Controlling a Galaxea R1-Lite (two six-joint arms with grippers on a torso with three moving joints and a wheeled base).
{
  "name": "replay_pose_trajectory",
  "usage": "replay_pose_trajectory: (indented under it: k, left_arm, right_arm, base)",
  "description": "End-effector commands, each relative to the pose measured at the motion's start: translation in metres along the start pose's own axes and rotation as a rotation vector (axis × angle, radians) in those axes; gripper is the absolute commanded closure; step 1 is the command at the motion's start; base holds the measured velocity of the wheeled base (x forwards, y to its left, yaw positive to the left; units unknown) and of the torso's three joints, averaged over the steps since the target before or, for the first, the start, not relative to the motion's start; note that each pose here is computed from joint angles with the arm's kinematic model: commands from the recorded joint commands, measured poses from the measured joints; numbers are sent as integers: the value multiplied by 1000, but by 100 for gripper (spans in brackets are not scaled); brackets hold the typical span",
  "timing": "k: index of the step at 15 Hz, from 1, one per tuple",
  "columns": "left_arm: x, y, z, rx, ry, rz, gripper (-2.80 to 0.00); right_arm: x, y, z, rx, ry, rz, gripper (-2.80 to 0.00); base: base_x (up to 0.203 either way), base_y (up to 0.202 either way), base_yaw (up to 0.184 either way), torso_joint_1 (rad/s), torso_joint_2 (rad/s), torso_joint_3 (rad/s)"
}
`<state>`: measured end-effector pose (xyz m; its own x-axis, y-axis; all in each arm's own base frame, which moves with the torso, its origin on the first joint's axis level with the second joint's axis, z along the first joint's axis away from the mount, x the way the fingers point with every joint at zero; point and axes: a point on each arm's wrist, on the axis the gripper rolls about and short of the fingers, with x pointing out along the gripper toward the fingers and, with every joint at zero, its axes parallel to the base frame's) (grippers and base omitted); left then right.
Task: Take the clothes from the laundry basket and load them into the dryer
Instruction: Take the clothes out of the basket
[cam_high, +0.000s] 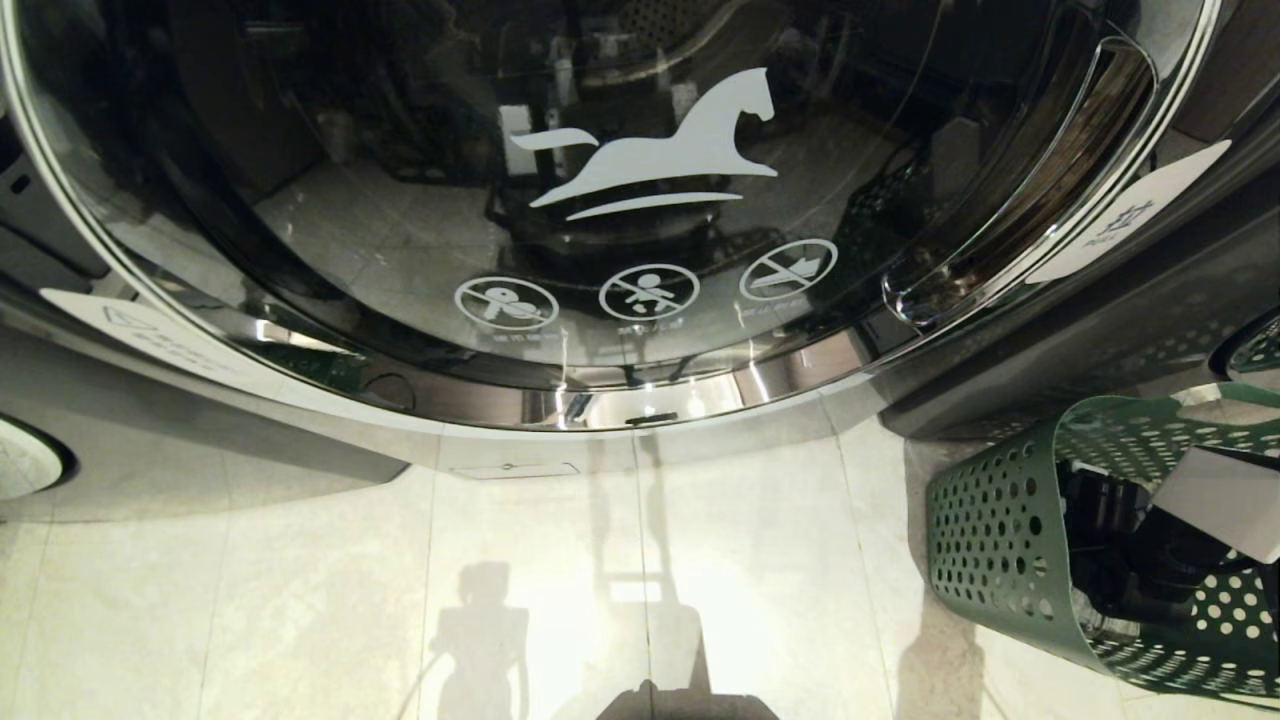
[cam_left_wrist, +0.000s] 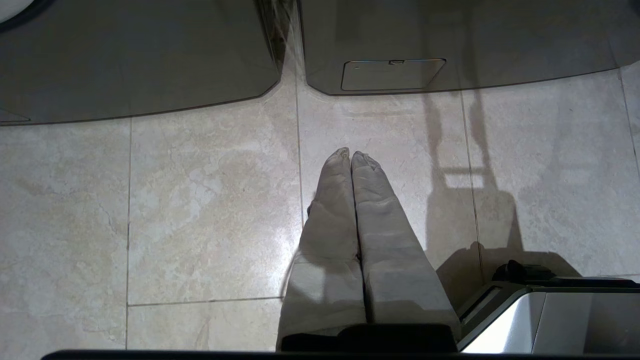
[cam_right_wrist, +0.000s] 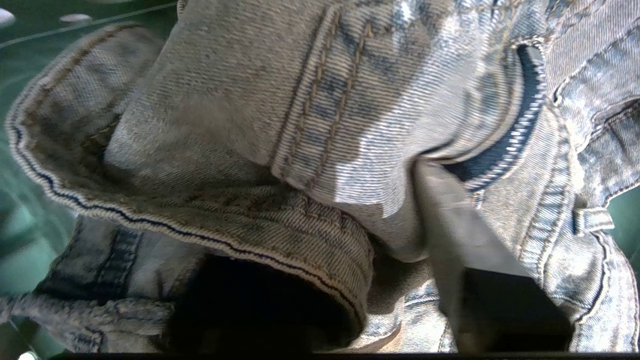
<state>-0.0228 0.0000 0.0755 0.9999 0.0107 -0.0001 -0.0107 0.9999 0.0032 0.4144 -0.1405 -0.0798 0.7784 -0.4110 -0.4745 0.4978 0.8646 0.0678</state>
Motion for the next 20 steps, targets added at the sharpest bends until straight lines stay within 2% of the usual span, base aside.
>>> replay_pose_trajectory:
  k: [1, 6, 10, 14, 17, 20]
  left_arm:
    - [0, 0, 0, 0, -2, 1, 0]
    - [0, 0, 0, 0, 0, 1, 0]
    - [0, 0, 0, 0, -2, 2, 0]
    - [0, 0, 0, 0, -1, 2, 0]
    - [0, 0, 0, 0, 0, 0, 0]
    - [0, 0, 0, 0, 0, 2, 0]
  right_arm:
    - [0, 0, 0, 2, -4, -3, 0]
    - [-15, 0, 17, 9, -10, -36, 0]
    - [-52, -3, 44, 55, -1, -38, 0]
    - [-128, -9, 74, 79, -30, -29, 0]
    - [-194, -16, 94, 92, -108, -11, 0]
    - [-261, -22, 104, 100, -214, 19, 0]
  base:
    - [0, 0, 0, 0, 0, 0]
    - [0, 0, 0, 0, 0, 0]
    - [0, 0, 0, 0, 0, 0]
    - [0, 0, 0, 0, 0, 0]
    - [0, 0, 0, 0, 0, 0]
    - [0, 0, 0, 0, 0, 0]
